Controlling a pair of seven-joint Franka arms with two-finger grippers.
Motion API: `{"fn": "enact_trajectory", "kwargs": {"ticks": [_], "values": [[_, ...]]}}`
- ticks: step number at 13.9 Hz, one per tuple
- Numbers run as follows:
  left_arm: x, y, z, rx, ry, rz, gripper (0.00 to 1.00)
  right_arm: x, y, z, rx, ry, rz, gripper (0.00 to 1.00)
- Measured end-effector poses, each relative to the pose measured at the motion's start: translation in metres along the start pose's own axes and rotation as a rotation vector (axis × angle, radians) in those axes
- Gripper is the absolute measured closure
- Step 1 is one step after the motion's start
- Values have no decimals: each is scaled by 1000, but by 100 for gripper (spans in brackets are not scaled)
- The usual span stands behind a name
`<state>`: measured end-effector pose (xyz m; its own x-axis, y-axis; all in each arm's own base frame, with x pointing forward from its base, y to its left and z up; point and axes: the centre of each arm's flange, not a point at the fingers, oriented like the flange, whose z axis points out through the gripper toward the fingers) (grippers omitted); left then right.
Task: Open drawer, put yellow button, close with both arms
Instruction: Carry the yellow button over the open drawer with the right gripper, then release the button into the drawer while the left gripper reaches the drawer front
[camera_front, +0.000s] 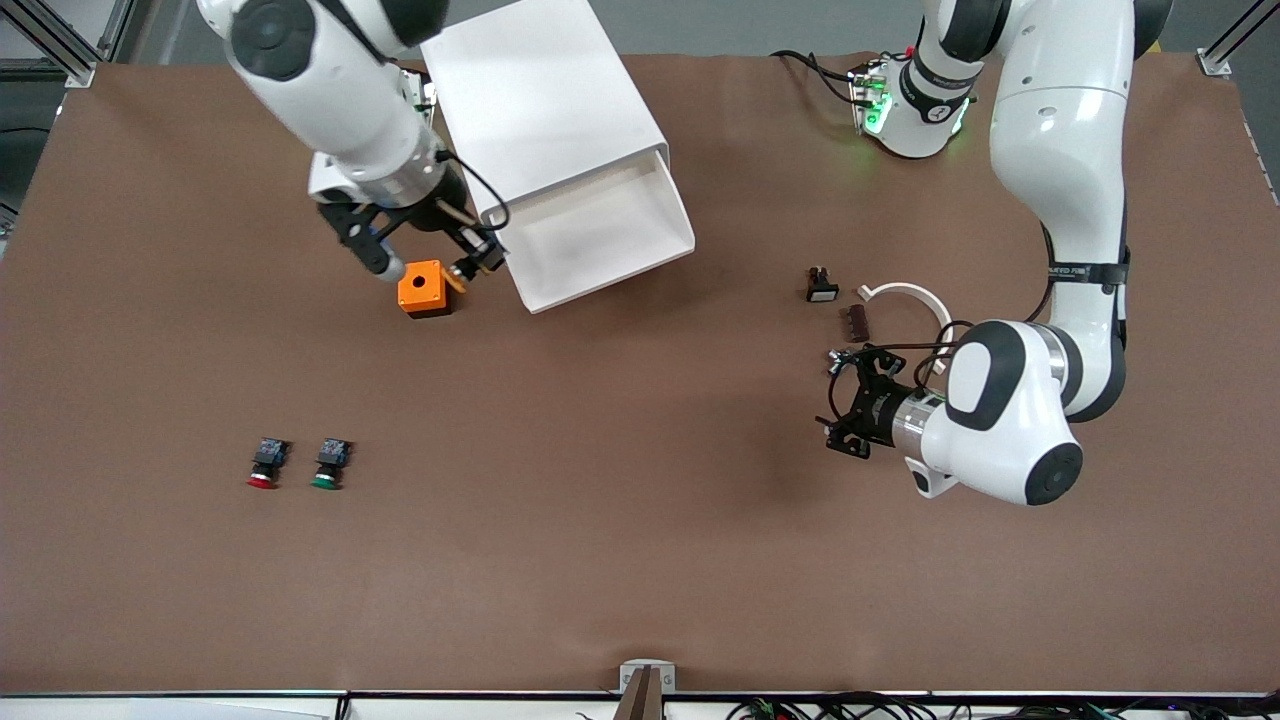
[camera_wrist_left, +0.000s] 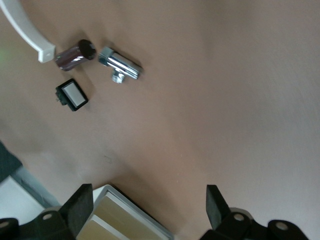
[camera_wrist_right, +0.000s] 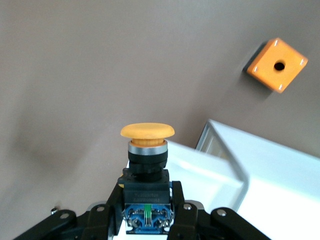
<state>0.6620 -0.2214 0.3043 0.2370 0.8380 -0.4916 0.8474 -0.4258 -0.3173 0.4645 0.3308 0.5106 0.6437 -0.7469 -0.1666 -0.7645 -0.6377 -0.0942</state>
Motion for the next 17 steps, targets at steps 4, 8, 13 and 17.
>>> {"fn": "enact_trajectory", "kwargs": {"ticks": [4,8,13,17], "values": [[-19,-10,-24,-6,98,398,0,-48,-13,48,-43,37,81,59],[-24,-19,-41,32,185,681,0,-88,-16,77,-67,43,130,59],[-70,-14,-30,53,268,867,1,-125,-15,103,-80,84,155,59],[-120,-5,-1,45,310,946,0,-123,-23,107,-72,88,161,44]]}}
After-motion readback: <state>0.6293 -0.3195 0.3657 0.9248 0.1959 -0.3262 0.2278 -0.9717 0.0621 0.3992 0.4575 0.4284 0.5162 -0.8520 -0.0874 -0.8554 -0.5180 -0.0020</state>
